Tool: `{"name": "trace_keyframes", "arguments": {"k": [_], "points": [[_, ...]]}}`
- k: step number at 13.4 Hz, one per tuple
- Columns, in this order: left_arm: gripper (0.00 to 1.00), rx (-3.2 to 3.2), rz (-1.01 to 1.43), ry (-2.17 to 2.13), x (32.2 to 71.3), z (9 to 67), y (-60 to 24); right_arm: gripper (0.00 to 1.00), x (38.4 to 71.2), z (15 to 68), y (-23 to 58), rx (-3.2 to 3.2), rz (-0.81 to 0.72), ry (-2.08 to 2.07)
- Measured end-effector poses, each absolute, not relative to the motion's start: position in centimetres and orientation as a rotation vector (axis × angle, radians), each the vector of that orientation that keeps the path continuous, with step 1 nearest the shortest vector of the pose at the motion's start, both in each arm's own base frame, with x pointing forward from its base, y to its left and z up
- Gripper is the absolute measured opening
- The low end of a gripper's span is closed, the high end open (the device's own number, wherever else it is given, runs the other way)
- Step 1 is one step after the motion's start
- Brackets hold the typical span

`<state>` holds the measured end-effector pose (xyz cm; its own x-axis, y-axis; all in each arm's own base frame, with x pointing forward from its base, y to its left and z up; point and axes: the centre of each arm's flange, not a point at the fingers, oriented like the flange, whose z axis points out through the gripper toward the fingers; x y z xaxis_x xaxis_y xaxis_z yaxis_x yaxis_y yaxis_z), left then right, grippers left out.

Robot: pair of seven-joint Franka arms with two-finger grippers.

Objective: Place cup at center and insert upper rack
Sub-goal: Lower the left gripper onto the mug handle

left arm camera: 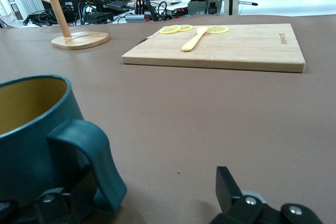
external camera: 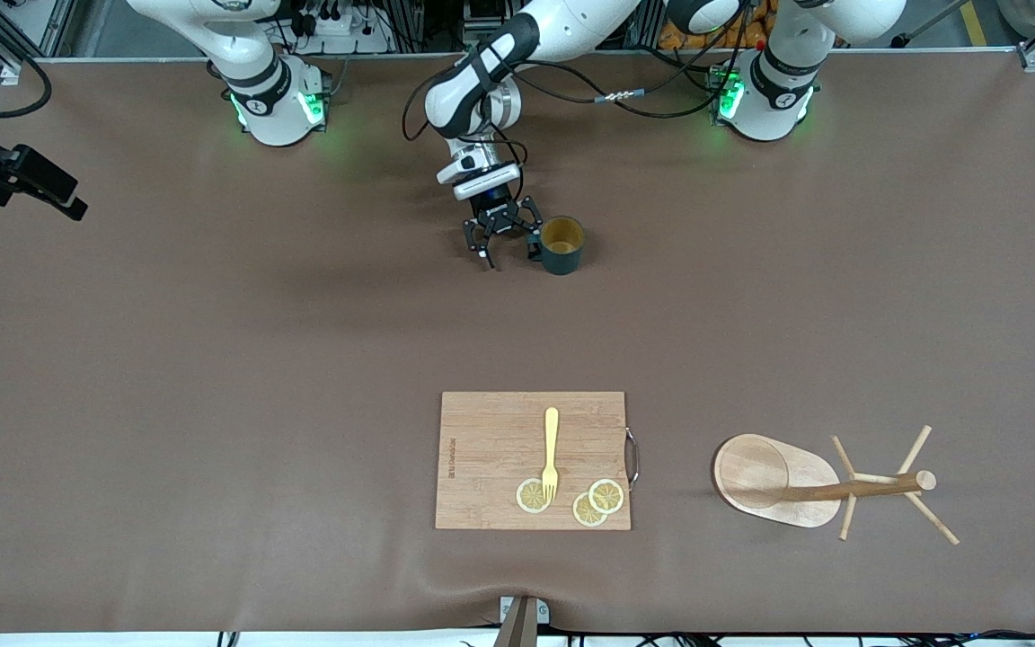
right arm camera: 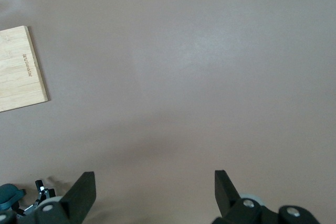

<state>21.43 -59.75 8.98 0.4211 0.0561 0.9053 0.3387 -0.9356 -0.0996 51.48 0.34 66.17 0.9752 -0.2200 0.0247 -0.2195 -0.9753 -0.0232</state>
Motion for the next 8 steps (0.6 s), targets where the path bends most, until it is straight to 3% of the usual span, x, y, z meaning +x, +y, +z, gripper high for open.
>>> {"name": "trace_keyframes", "arguments": {"k": [1,8], "points": [[0.93,-2.411,-1.521,-0.345,21.49,9.01,-59.76,1.00,51.48,66.16,0.34,-3.102,-0.042,0.345],[0.15,-2.409,-1.532,-0.376,21.78,8.84,-59.61,1.00,51.49,66.07,0.34,-3.102,-0.039,0.345]]}}
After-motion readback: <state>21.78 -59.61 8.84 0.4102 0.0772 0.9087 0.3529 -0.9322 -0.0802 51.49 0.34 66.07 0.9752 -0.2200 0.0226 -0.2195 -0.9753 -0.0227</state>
